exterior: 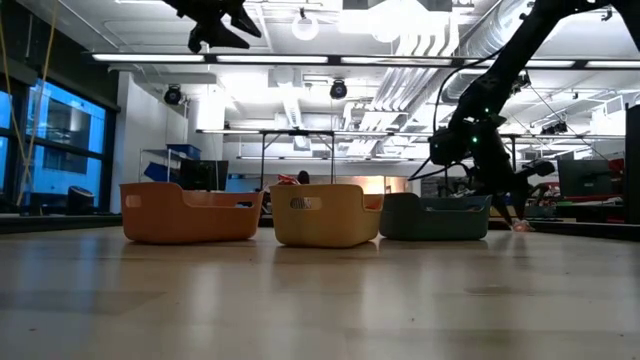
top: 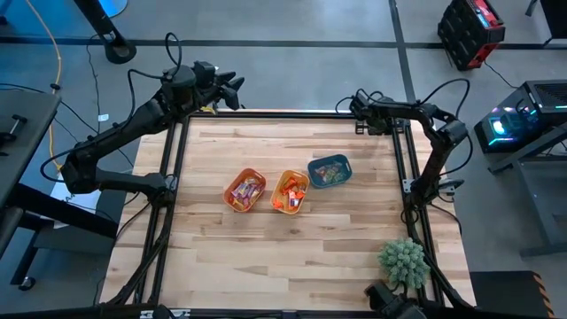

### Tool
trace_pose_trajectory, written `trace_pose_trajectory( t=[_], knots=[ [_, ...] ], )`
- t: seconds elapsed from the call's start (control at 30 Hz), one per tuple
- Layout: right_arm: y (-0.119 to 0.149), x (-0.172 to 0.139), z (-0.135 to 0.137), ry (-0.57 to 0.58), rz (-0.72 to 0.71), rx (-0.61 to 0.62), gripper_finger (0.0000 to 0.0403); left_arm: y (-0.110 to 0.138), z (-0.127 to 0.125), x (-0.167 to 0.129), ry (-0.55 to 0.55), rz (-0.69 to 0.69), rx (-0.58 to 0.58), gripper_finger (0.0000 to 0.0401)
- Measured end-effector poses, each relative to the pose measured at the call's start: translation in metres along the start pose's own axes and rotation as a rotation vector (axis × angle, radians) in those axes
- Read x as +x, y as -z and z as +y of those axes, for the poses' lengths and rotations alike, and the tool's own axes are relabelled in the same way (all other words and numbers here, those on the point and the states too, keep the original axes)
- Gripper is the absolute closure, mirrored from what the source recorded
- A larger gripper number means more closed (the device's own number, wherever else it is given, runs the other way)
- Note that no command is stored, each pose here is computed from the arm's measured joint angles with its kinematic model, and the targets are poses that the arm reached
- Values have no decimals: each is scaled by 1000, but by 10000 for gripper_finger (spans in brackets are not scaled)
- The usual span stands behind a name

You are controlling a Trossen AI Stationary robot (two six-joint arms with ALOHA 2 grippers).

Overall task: Sort candy
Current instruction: Put the orange gummy into the blue bin

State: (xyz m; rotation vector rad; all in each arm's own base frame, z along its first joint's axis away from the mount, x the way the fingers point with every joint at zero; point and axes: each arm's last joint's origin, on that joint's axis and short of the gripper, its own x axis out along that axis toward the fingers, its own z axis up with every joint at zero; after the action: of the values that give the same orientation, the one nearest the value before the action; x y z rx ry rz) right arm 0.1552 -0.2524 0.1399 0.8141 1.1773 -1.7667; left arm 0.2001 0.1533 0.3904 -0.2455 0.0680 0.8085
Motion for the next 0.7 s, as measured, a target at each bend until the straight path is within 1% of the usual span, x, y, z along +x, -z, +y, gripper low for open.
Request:
trace_pose_trajectory(
  t=[0.17, 0.3, 0.4, 0.57, 0.7],
  knots=[
    [-1, 0, 0, 15, -15, 30, 320, 0, 0, 0, 2, 0, 14, 215],
    [-1, 2, 0, 43, -32, 53, 334, 0, 0, 0, 2, 0, 15, 215],
    [-1, 4, 3, 69, -7, 33, 356, 0, 0, 0, 2, 0, 15, 215],
    [-3, 11, 9, 148, 57, -31, 395, 0, 0, 0, 2, 1, 21, 215],
    [-4, 14, 13, 193, 85, -56, 402, 0, 0, 0, 1, 1, 55, 215]
  ],
)
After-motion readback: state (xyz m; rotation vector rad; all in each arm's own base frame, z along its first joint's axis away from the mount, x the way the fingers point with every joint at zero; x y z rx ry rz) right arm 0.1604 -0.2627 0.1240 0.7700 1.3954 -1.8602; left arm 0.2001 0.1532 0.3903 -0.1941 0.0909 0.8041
